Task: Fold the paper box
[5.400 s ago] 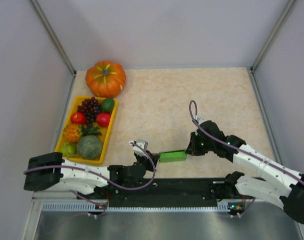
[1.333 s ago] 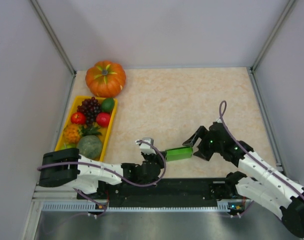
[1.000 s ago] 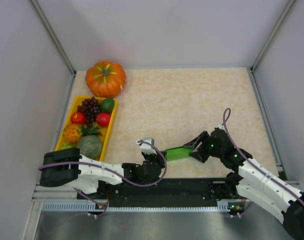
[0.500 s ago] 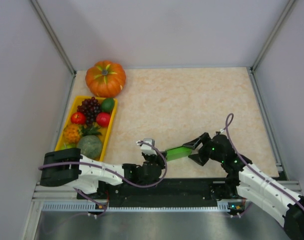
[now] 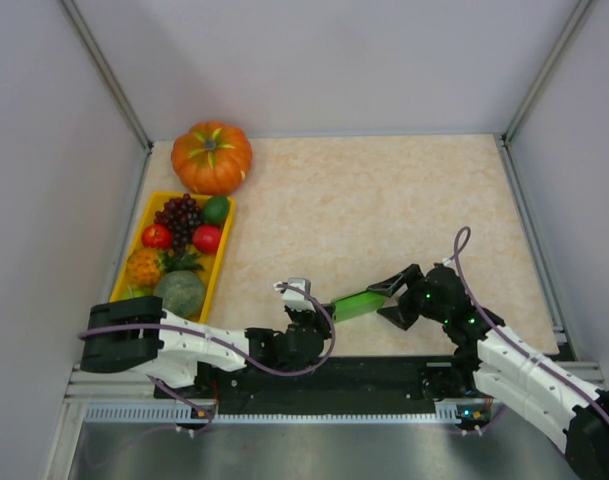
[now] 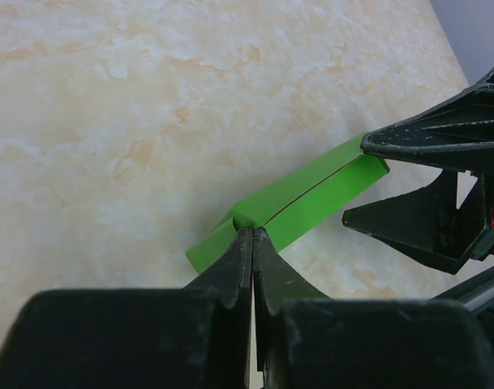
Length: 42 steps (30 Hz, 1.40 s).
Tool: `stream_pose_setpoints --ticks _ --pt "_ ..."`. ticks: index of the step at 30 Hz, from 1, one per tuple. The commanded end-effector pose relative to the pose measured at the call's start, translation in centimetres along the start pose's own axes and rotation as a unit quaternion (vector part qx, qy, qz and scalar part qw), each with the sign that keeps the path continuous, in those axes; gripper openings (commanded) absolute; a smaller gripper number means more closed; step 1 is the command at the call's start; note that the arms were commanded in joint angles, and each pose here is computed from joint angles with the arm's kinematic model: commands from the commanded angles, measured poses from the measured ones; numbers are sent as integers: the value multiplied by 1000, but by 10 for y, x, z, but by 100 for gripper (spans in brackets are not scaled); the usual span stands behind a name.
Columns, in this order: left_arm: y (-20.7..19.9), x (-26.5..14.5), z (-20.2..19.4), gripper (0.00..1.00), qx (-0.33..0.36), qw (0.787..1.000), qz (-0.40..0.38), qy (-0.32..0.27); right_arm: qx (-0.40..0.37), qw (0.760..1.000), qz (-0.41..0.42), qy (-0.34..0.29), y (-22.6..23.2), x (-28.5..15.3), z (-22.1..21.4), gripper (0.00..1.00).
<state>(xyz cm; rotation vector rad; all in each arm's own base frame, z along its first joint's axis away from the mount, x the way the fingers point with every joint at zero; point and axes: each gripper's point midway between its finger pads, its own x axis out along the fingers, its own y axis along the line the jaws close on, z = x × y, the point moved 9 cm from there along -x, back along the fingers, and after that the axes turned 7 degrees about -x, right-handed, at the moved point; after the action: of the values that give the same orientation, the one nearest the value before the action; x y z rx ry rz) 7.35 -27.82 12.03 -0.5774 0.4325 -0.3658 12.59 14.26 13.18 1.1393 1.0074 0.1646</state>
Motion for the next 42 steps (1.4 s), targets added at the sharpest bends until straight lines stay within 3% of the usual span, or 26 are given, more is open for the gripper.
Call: stream_pose_setpoints --ticks 1,11,14,18,22,25,28,30,34,42 --pt "50 -10 -30 0 122 988 48 84 26 999 -5 -33 5 1 12 70" --pt "50 -11 -30 0 123 987 54 84 70 997 -15 -30 -26 10 7 43" --pt "49 -12 -29 9 116 989 43 86 76 996 -21 -29 -36 12 6 34" --pt "46 -17 -25 22 97 991 10 89 77 996 -25 -33 -40 13 5 30" --pt "45 -27 -20 47 73 990 -35 111 80 995 -34 -39 -45 14 6 28" --pt "42 -36 -11 57 44 990 -57 122 75 996 -36 -42 -47 15 6 25" --pt "26 -44 5 87 -3 983 -109 145 66 996 -36 -45 -46 15 7 25" --pt "17 -50 16 99 -59 971 -146 179 59 997 -36 -46 -44 15 7 25" --pt "22 -37 51 99 -144 964 -159 157 43 997 -43 -45 -43 16 8 25" --pt "23 -6 67 94 -160 960 -173 153 31 998 -42 -47 -40 17 9 24"
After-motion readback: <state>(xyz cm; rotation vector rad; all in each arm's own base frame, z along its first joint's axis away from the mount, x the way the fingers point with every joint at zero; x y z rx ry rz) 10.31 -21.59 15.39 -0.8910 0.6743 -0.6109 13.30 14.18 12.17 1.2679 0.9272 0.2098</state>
